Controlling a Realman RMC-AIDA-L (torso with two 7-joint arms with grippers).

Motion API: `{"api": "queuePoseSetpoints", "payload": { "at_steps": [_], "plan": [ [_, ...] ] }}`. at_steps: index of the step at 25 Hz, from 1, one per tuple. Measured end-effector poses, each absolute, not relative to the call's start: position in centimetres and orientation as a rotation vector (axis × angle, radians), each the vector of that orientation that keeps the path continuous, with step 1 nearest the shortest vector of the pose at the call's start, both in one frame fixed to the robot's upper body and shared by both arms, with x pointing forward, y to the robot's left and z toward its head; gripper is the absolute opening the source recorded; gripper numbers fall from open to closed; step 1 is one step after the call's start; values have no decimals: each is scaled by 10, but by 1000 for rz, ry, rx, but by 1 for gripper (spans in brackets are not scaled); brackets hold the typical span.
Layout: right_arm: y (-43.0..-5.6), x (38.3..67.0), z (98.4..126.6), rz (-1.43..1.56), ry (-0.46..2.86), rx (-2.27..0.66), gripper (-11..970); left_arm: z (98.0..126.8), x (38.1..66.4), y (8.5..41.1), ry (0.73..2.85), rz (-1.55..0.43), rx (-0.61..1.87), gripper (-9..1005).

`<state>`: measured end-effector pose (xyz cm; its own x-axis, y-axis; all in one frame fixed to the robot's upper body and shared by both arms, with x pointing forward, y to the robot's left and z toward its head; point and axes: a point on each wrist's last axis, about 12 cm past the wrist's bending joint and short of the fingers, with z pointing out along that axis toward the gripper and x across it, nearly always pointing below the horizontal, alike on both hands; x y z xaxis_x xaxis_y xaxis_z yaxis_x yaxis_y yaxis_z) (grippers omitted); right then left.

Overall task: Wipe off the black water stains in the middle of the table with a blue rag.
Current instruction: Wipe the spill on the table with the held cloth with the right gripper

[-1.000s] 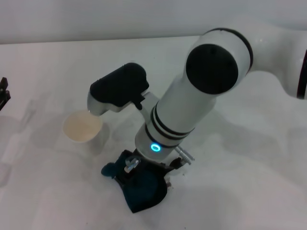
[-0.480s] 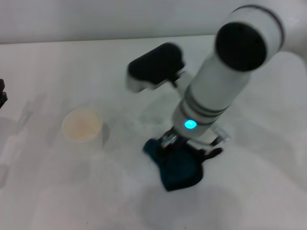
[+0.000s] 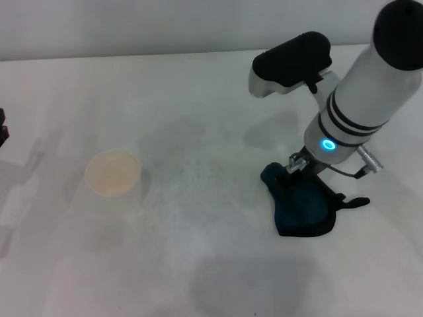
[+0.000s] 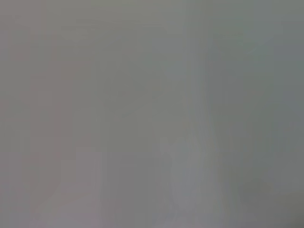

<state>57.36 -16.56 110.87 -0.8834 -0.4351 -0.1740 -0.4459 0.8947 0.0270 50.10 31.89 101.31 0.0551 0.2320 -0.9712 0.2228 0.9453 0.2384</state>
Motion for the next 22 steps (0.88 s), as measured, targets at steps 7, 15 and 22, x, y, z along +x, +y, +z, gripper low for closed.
{"api": "queuePoseSetpoints", "payload": {
  "at_steps": [7, 15, 22],
  "plan": [
    [-153, 557, 1106, 196, 2881, -739, 87, 1015, 505, 317, 1519, 3, 372, 877],
    [-112, 535, 1096, 394, 2842, -872, 90, 1016, 506, 315, 1515, -2, 374, 878],
    [-75, 520, 1095, 445, 2815, -971, 92, 1016, 508, 314, 1513, -6, 378, 877]
  ]
}}
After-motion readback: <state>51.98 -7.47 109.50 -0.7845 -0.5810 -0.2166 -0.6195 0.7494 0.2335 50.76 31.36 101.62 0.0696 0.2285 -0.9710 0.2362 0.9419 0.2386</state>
